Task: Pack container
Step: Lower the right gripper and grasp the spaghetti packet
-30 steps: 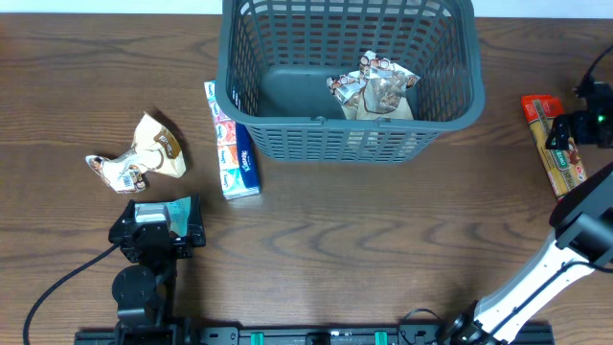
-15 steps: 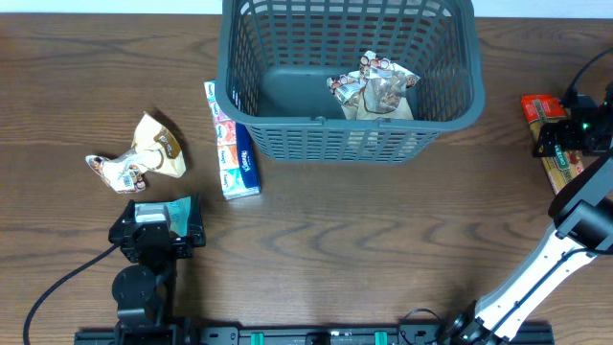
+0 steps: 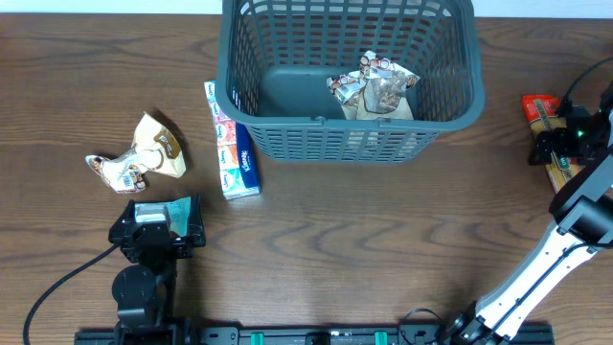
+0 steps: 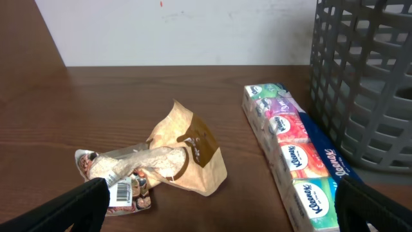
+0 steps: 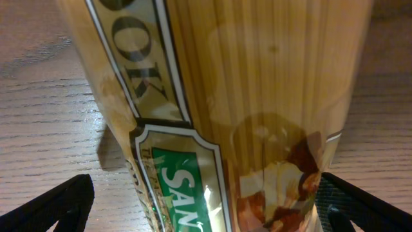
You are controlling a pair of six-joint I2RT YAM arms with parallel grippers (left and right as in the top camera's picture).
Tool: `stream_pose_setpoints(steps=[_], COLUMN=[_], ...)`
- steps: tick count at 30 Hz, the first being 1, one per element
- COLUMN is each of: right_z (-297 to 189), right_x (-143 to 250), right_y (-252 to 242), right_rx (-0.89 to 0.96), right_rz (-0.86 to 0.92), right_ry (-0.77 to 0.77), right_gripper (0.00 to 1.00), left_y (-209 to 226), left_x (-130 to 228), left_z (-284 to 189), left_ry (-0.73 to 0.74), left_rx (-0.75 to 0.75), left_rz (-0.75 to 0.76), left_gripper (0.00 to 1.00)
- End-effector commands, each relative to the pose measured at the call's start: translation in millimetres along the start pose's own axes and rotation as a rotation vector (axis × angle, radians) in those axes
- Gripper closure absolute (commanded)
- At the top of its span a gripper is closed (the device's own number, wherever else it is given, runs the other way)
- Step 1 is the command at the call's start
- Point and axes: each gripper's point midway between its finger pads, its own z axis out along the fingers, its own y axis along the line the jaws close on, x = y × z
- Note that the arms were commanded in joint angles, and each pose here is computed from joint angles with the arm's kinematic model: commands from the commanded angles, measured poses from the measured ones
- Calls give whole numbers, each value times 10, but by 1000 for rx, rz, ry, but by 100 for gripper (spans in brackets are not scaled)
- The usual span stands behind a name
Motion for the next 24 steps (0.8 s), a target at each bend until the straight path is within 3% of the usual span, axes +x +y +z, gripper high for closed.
stream_pose_setpoints(steps=[1,24], right_z=[103,141], right_x=[-4,75], right_y=[45,-104], right_rx=[-36,-54], right_rz=[8,78], right_ry=[3,-13], right_gripper=[1,1], left_y=[3,3], left_x=[137,137], left_z=[25,25], left_ry=[30,30], left_rx=[-2,-2], left_rz=[-5,-6], left_gripper=[1,1])
